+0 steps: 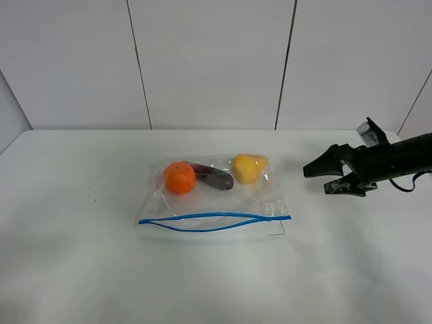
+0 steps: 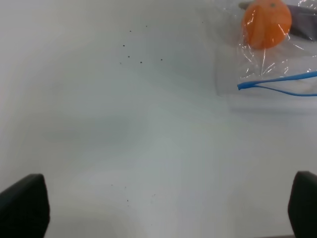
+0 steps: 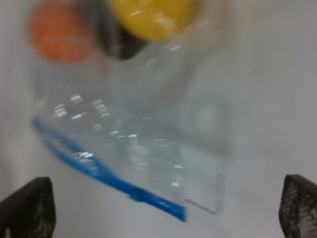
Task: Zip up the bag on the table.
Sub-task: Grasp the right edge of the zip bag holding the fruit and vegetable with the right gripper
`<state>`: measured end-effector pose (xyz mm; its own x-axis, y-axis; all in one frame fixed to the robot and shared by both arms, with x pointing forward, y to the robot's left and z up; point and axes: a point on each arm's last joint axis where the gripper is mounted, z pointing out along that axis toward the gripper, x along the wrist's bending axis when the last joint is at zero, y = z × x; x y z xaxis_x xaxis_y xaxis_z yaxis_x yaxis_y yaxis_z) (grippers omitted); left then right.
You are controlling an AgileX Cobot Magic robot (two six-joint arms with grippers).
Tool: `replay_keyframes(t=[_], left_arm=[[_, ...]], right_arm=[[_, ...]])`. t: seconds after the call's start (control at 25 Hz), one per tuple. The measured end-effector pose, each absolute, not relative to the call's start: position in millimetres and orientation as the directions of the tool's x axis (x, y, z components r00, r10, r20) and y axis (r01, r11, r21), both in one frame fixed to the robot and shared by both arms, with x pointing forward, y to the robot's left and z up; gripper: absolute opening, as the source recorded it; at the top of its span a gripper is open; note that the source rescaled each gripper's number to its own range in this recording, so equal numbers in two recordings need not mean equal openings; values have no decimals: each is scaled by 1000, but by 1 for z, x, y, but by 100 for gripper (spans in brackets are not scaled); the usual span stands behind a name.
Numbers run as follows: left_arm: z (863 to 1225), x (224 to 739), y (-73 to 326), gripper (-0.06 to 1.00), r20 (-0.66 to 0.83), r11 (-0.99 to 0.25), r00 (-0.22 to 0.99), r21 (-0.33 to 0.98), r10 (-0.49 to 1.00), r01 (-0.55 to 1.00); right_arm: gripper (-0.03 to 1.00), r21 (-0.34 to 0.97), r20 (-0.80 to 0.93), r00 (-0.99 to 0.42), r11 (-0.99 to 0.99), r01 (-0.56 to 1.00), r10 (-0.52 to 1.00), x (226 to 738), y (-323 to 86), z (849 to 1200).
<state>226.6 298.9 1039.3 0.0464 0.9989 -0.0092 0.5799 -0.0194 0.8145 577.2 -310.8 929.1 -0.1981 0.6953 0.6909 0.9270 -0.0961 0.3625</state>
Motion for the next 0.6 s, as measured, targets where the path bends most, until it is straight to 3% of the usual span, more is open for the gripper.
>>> replay_keyframes(t=[0.16,0.32,0.6], left_arm=[[1039,227,299,100,-9,-19,46,814,999,580],[1039,227,299,100,-9,-19,46,814,999,580],[1039,227,299,100,-9,-19,46,814,999,580]], right_arm=[[100,292,808,-223,-43,955,545,592,-303,897],[100,255,835,-224,7,967,502,608,-289,872],[100,257,839,-272,97,962,472,615,-252,867]])
